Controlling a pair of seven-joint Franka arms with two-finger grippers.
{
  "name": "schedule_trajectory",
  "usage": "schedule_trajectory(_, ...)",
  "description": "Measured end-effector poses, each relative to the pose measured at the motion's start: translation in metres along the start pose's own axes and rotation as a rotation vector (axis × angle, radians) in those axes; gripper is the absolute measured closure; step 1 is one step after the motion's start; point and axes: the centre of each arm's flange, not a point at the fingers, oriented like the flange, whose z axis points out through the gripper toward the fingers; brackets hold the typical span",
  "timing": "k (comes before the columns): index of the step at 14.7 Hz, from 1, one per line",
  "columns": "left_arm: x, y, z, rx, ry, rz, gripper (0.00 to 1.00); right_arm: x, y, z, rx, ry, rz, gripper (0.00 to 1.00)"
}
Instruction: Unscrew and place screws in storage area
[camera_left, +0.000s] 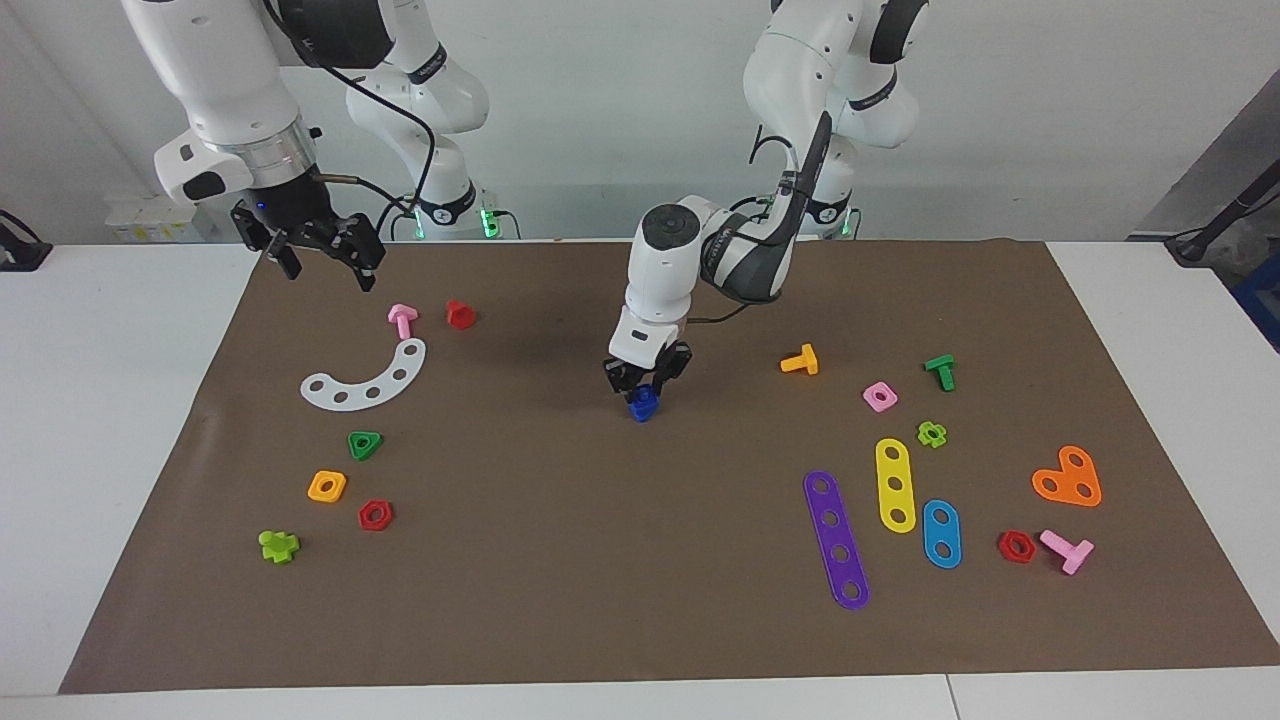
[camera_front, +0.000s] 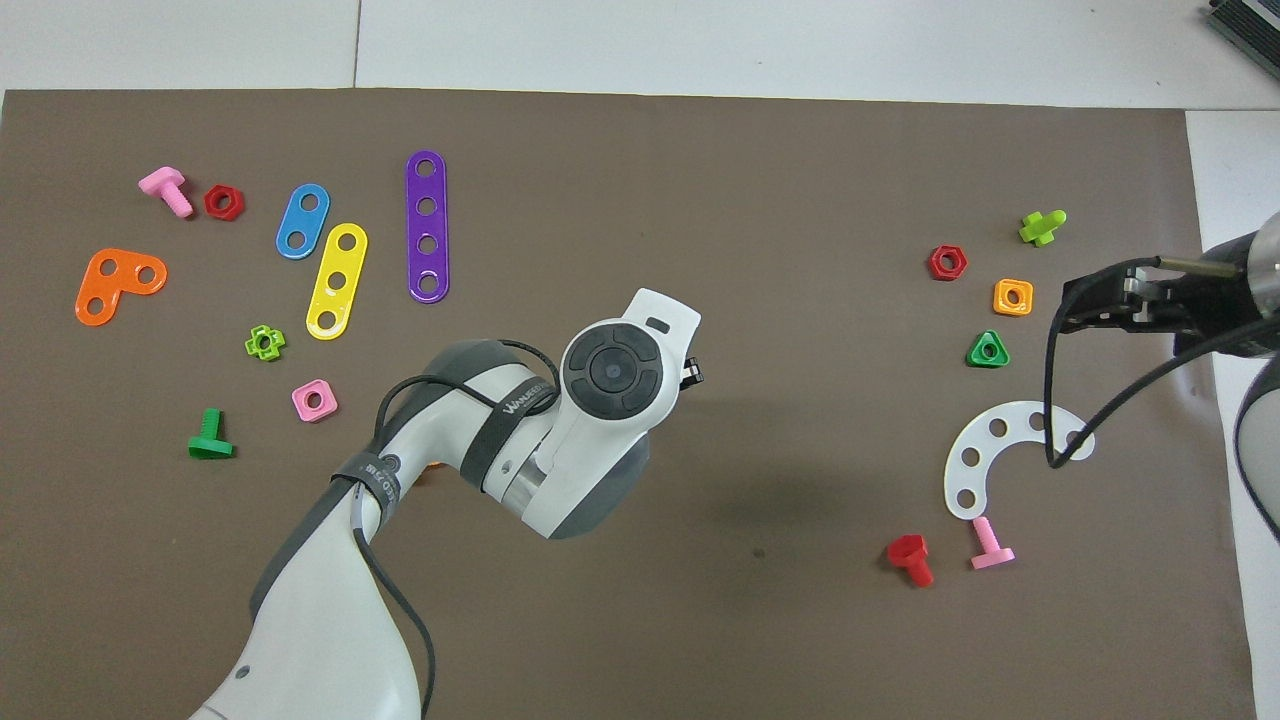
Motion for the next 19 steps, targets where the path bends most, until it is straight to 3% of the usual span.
schedule_trajectory(5,0.038,-0.007,-0.046,0.027,-0.009,-0.052,0.53,-0.003,-0.019,0.001,0.008,0.017,-0.035,0.00)
schedule_trajectory(11,0.120,-0.099,-0.081,0.085,-0.051,0.027,0.53,-0.026,-0.107,0.042,0.032,0.053,-0.048,0.01)
schedule_trajectory(16,0.168,-0.211,-0.045,0.104,-0.109,0.216,0.53,-0.050,-0.224,0.107,0.071,0.073,-0.018,0.01)
schedule_trajectory(19,0.163,-0.245,-0.021,0.089,-0.085,0.261,0.53,-0.067,-0.282,0.154,0.087,0.072,-0.031,0.01)
